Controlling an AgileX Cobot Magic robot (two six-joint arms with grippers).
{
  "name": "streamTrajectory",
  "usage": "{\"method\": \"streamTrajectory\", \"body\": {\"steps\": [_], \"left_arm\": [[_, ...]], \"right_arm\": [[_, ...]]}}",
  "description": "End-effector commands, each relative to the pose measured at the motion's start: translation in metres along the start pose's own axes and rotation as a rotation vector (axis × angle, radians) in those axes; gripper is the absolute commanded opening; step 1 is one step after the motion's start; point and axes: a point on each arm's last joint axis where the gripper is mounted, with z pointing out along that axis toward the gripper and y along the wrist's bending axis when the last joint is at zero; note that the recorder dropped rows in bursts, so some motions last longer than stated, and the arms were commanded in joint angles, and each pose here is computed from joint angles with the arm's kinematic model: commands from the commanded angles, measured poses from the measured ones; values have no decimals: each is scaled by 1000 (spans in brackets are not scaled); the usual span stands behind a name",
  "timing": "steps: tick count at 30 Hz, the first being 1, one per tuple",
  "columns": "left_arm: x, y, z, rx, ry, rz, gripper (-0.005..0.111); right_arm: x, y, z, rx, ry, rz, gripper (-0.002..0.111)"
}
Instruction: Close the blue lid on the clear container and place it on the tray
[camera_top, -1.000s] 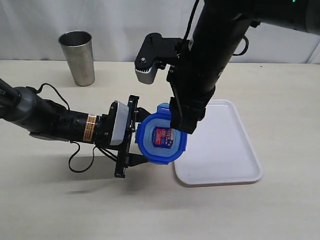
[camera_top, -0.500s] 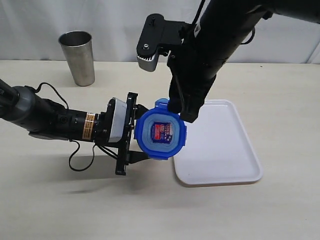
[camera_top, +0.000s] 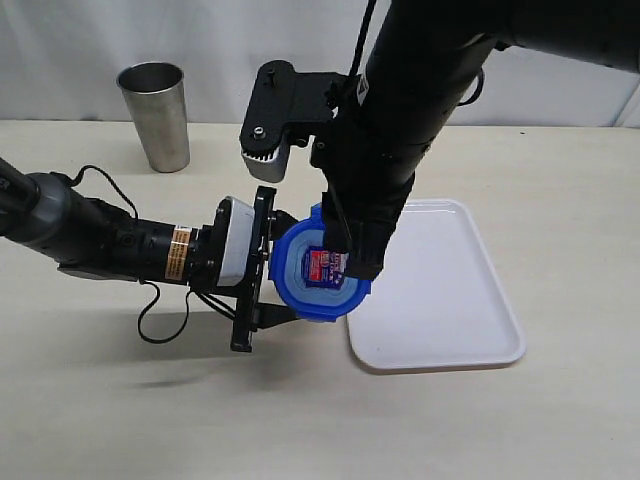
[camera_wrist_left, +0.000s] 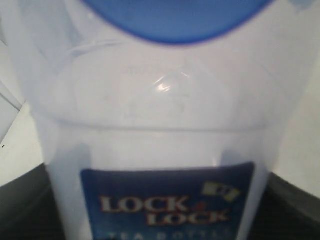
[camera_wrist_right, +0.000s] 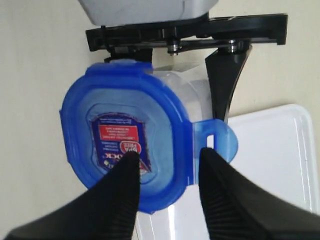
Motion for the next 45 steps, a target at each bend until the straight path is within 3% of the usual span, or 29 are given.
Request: {"method": "streamTrajectory", "body": {"steps": [1,6,11,16,20,25,45], "left_arm": [[-6,4,0,-24,-37,-13,0],[-6,4,0,-24,-37,-17,0],[-6,4,0,-24,-38,-22,0],[-6,4,0,-24,-38,-22,0],[-6,4,0,-24,-38,-24,0],[-6,4,0,-24,-38,-24,0],[-6,4,0,-23,-38,-41,0]], "right_arm": [[-2,2,1,-22,-27,13,37],[-6,9,4,-90,-83,-2,37],[10,9,24,-54,46,6,37],[7,13,15,-65,-12,-27,37],[6,4,-4,92,-76,-37,37],[6,-4,10,132,-43,-57,37],[2,11,70,-171,45,10,37]]}}
